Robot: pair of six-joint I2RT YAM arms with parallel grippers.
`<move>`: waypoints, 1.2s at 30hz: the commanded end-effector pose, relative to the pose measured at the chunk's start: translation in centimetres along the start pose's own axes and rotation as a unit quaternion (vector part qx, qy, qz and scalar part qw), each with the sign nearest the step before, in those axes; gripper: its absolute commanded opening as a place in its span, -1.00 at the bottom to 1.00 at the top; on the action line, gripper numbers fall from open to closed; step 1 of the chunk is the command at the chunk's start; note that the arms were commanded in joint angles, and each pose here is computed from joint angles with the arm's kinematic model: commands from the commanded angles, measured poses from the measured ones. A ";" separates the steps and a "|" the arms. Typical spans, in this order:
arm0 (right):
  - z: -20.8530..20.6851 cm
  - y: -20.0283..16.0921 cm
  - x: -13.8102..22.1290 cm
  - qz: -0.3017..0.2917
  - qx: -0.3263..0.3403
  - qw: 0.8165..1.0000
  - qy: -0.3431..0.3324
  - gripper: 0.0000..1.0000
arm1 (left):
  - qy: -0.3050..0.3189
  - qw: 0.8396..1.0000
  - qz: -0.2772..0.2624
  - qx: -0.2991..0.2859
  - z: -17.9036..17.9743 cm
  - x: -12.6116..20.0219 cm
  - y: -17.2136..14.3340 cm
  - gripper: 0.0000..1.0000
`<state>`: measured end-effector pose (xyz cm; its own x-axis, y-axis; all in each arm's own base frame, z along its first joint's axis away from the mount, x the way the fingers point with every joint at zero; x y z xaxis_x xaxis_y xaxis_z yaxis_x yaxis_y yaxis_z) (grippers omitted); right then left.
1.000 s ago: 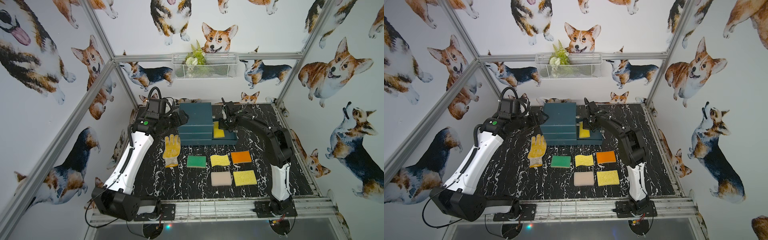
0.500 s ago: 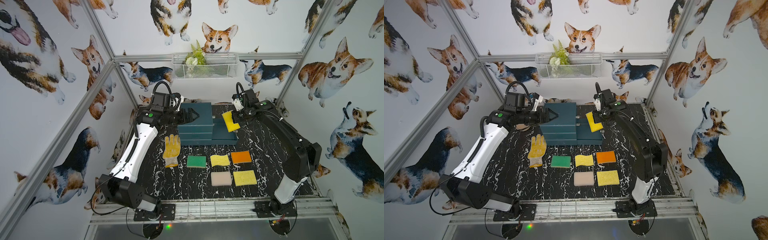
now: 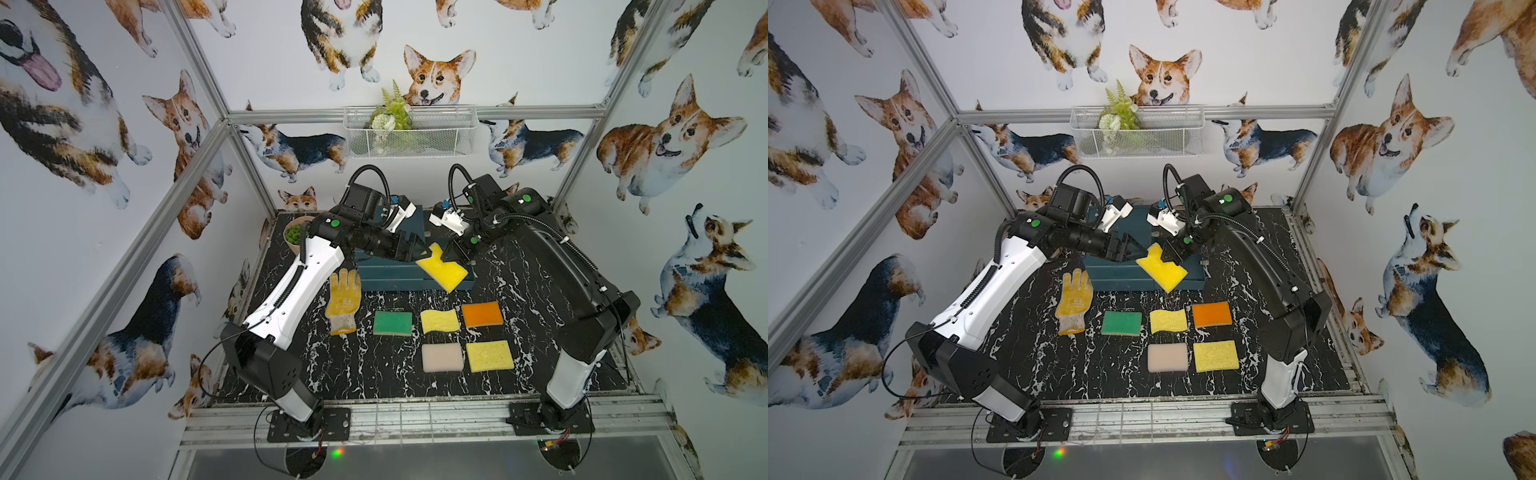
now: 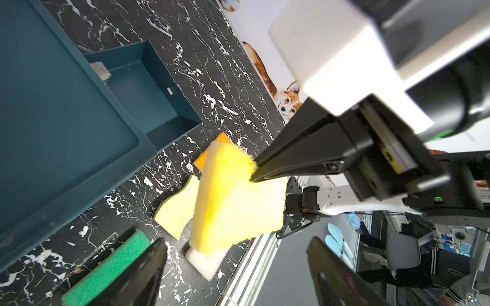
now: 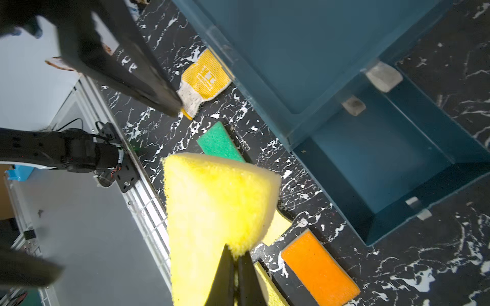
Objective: Take the sponge out of the drawer
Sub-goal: Pick up the sponge from the drawer.
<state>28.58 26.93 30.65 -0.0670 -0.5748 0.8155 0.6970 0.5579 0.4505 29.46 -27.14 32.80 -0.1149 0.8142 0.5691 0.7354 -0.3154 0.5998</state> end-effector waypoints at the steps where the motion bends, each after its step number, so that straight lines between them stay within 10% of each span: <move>1: 1.5 -0.7 0.5 0.012 0.020 0.999 0.026 -1.00 | -0.017 1.000 0.016 -0.012 -0.5 -0.4 -0.7 0.64; 14: 2.7 0.8 1.7 -0.027 0.033 0.999 0.021 -1.00 | -0.030 0.999 0.029 0.001 -0.5 -1.8 -1.5 -0.34; 17: 2.7 1.0 1.7 -0.034 0.031 0.999 0.022 -1.00 | -0.033 0.999 0.026 0.004 -0.6 -1.9 -1.6 -0.96; 36: -4.0 3.7 4.9 -0.218 -0.087 0.954 -0.188 0.31 | 0.049 0.991 -0.059 0.110 0.9 0.4 -4.5 -1.00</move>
<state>31.29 24.87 32.96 -0.4427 -0.5101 0.7375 0.7000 0.3174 0.6397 26.42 -25.69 29.83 -0.1955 0.7994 0.5681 0.8252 -0.1789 0.5357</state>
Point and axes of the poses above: each gripper's point midway between its finger pads, its own x axis back along the fingers, its own z axis along the line the jaws close on, y = z × x, the point moved 2 cm from there along x, back along the fingers, and after that the axes turned 6 degrees about -x, right-handed, at the moved point
